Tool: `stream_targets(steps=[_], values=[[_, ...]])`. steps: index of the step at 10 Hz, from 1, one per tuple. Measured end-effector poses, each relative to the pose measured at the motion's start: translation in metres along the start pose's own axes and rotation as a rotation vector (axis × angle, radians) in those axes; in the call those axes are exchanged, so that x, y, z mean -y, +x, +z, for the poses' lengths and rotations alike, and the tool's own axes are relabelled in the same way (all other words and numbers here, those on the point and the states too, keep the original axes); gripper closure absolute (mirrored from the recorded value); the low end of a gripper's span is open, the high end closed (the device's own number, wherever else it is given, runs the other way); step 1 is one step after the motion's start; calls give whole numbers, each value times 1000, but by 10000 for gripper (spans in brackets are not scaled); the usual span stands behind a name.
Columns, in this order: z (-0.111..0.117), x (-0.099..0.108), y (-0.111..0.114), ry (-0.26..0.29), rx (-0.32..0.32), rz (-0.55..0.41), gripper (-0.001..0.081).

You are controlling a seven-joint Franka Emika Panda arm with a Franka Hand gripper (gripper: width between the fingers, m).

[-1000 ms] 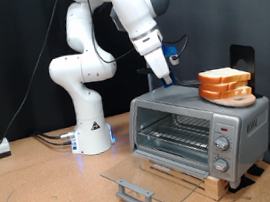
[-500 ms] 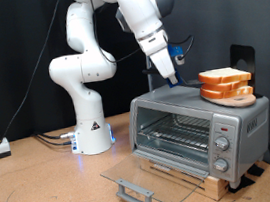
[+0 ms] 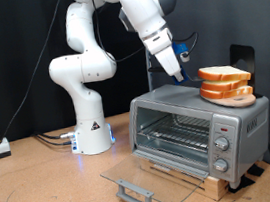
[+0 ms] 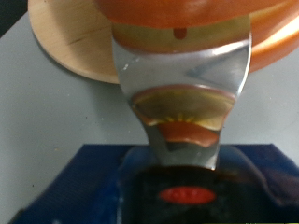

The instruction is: Make a piece of toast with the oven

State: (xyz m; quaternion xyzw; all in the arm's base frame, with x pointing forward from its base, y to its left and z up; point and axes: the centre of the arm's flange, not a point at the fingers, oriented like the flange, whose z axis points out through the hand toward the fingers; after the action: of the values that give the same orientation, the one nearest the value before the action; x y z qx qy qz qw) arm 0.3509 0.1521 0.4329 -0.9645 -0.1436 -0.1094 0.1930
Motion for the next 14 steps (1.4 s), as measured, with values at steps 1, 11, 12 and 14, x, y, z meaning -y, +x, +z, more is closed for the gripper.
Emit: stream_targets(steps=[1,11,12,14], values=[[2,2,0,-2,4,1,411],[14,15,11,27,-82,68,411],[10,10,10,48,-76,69,411],[-3,-7,5,77,-46,70,411]])
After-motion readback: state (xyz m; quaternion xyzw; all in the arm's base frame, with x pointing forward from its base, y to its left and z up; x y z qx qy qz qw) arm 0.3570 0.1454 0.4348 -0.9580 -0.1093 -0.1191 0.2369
